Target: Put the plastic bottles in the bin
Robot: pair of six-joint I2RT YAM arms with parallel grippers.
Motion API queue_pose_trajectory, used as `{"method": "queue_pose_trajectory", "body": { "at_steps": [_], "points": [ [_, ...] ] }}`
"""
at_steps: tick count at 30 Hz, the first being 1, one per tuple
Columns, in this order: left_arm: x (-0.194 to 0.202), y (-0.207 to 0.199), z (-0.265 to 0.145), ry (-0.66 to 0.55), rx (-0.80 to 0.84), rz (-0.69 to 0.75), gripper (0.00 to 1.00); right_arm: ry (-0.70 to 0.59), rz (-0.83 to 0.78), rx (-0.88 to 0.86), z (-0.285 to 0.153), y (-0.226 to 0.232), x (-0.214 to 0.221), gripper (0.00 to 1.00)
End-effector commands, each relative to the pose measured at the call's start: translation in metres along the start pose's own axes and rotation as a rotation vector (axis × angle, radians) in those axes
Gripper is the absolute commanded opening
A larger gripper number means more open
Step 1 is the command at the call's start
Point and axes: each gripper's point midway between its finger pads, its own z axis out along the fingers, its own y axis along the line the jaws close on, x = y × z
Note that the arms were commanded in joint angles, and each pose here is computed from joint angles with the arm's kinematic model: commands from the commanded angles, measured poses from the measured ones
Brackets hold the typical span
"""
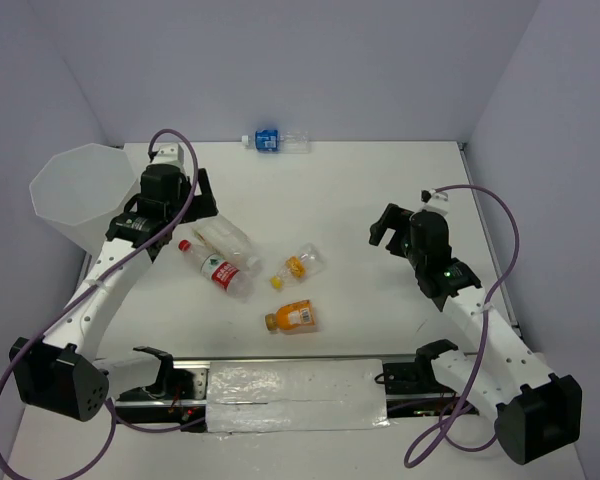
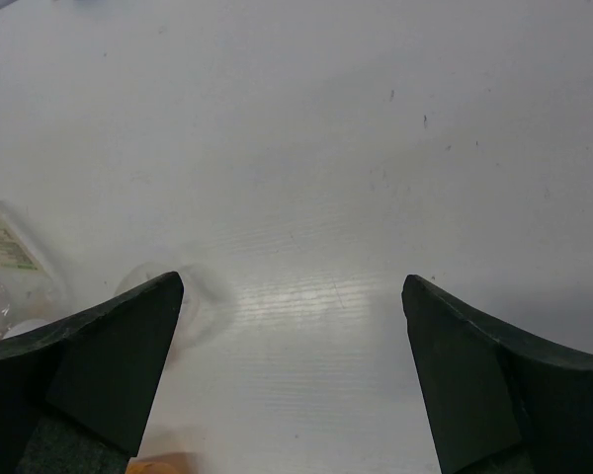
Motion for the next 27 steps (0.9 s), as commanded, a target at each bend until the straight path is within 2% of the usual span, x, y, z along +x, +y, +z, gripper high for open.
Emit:
{"method": "queue_pose_trajectory", "body": {
  "at_steps": [1,9,14,18,20,27],
  "points": [
    [-0.013,-0.004,0.000,-0.041,-0.001,-0.037,1.00,-0.052,0.026,-0.018,-0.003,0.009,-0.021,1.00],
    [-0.019,0.007,-0.002,-0.069,-0.085,-0.020,1.00,-0.055,0.020,-0.022,-0.005,0.010,-0.022,1.00],
    [-0.026,0.011,0.001,-0.079,-0.137,-0.090,1.00,-0.040,0.015,-0.010,-0.007,0.007,-0.019,1.00],
    [-0.015,0.030,0.013,0.007,-0.315,-0.153,1.00,-0.049,0.020,-0.017,-0.008,0.006,-0.016,1.00],
    [-0.017,0.027,0.016,0.024,-0.328,-0.172,1.00,-0.051,0.023,-0.020,-0.008,0.006,-0.017,1.00],
    [0.014,0.006,0.051,0.137,-0.404,-0.278,1.00,-0.039,0.027,-0.043,-0.010,0.012,-0.016,1.00]
  ]
}}
